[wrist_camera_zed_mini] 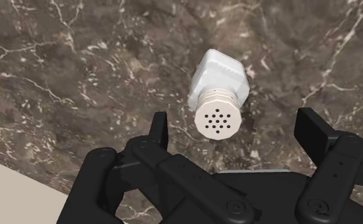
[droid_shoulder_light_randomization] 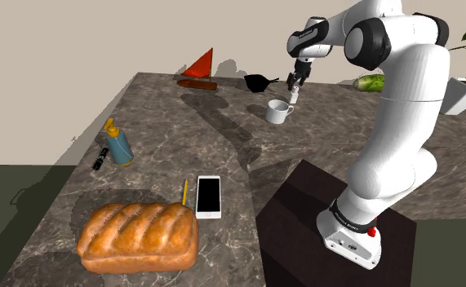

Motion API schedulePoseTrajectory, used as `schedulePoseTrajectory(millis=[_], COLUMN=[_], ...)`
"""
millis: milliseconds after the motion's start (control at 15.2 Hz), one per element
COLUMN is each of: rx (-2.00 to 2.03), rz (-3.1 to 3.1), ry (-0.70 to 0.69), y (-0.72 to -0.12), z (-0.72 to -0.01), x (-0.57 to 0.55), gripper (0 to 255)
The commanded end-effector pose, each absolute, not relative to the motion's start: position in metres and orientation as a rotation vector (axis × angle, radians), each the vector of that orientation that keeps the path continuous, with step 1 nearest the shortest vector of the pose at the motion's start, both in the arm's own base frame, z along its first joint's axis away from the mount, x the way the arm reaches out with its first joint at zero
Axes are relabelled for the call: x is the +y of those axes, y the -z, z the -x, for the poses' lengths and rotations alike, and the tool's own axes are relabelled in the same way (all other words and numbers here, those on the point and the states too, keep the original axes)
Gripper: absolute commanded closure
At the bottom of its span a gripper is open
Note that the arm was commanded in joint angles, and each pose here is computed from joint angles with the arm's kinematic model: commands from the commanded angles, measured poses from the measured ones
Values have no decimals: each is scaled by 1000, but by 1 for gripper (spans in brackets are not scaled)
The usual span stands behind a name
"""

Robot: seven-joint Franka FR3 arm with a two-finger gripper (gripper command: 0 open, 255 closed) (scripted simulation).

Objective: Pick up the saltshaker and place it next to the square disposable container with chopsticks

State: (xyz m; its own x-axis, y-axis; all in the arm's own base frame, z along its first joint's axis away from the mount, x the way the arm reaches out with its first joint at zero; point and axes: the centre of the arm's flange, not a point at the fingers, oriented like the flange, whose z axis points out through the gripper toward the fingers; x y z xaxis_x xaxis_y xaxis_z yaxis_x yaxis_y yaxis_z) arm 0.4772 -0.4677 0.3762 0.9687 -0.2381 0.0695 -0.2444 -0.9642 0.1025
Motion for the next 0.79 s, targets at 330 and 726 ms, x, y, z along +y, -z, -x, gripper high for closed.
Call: schedulePoseTrajectory(millis=[330, 726], rx=[-370, -370], rz=[-3007, -3007], ry=[-86, -86], y=[-426, -426], z=[-475, -475], x=[-462, -462], gripper=[0, 0])
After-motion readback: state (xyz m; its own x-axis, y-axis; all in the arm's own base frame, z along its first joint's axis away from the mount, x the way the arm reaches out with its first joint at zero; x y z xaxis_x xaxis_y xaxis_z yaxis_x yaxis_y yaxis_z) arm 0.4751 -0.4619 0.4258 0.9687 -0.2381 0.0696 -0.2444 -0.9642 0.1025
